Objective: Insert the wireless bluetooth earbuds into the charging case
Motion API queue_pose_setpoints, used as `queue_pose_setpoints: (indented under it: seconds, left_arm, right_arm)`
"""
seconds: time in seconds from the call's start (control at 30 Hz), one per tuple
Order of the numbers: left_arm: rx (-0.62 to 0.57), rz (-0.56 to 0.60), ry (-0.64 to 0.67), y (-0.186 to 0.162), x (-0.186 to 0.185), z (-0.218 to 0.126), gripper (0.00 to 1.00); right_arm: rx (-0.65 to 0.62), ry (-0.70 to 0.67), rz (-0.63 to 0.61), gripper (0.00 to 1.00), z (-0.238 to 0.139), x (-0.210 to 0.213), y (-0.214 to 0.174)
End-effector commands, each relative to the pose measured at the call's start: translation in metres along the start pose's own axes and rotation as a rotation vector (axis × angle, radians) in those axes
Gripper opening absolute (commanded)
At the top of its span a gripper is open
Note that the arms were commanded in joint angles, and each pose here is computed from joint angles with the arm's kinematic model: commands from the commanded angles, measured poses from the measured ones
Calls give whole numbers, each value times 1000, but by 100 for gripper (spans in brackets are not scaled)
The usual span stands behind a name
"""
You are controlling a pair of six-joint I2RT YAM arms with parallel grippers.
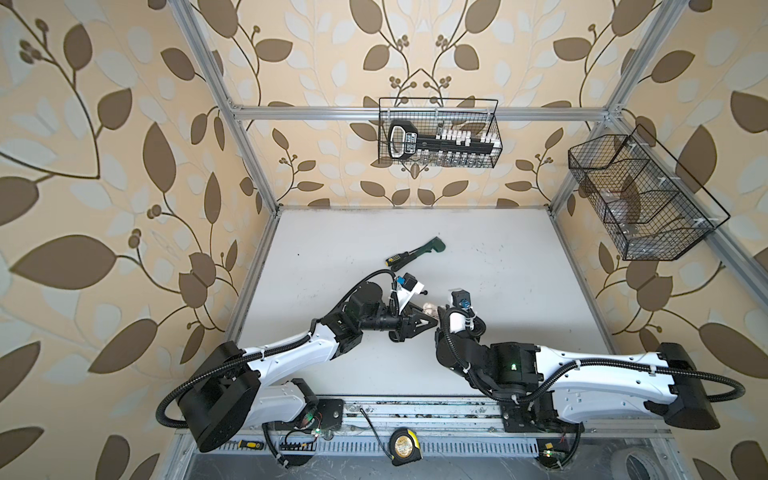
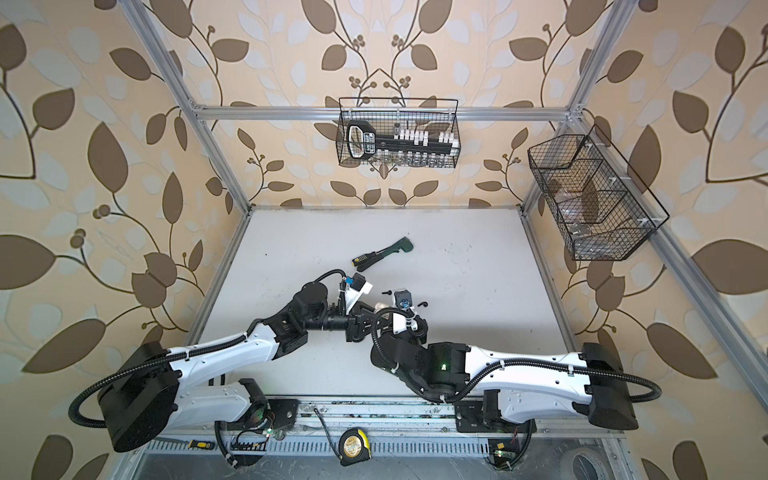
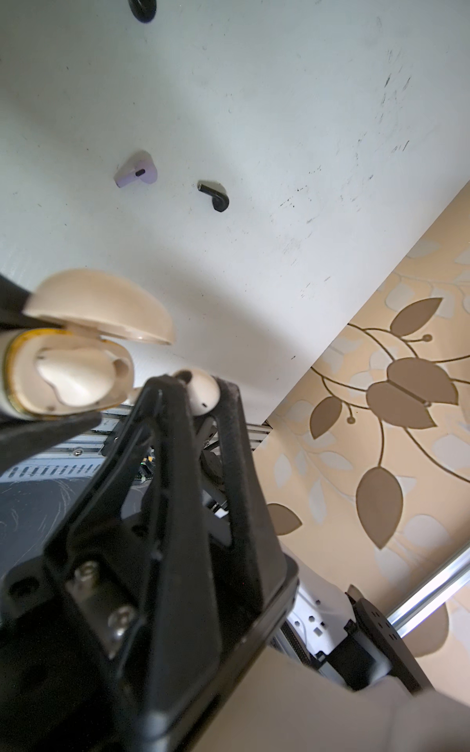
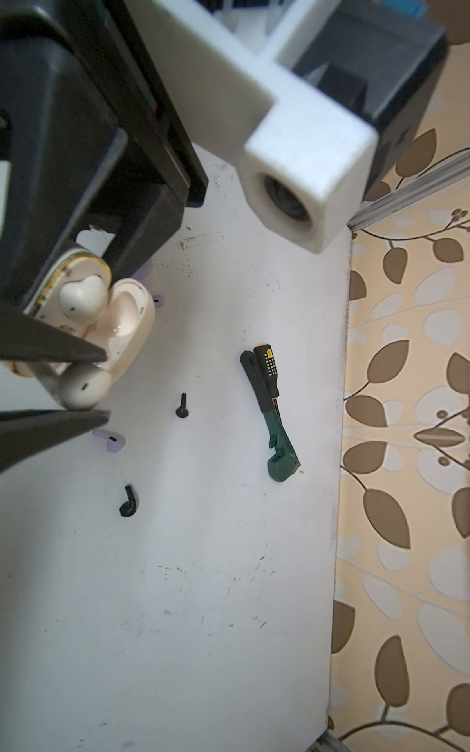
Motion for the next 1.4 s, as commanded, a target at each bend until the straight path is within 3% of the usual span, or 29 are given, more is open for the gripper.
queue_pose_setpoints:
  seconds: [0.0,0.4,1.1,1.37]
  left_arm:
    - [-68,72,-74,26,-26,-3,0]
    - [-85,72,-80,28,-30,-7,0]
    - [-94,83,-89,28,-34,-9,0]
    - [-94,85,-92,27,-35,-10,0]
  right_arm:
    - [-22,-2,9,18,-1,3,8]
    - [-9,9,-2,18,0,2,0]
    - [-6,183,14,18,-8,4,-5]
    - [-5,186,7,18,-8,3,-6]
Point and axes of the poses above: each gripper's point midway between its finger pads, its own z axis out along the fingers, its own x axis along the line the jaws close on, y = z × x, the point moved 1 cm from there along -z, back along the fingers, and after that the axes turned 4 degrees about -z, right-handed, at the moved point
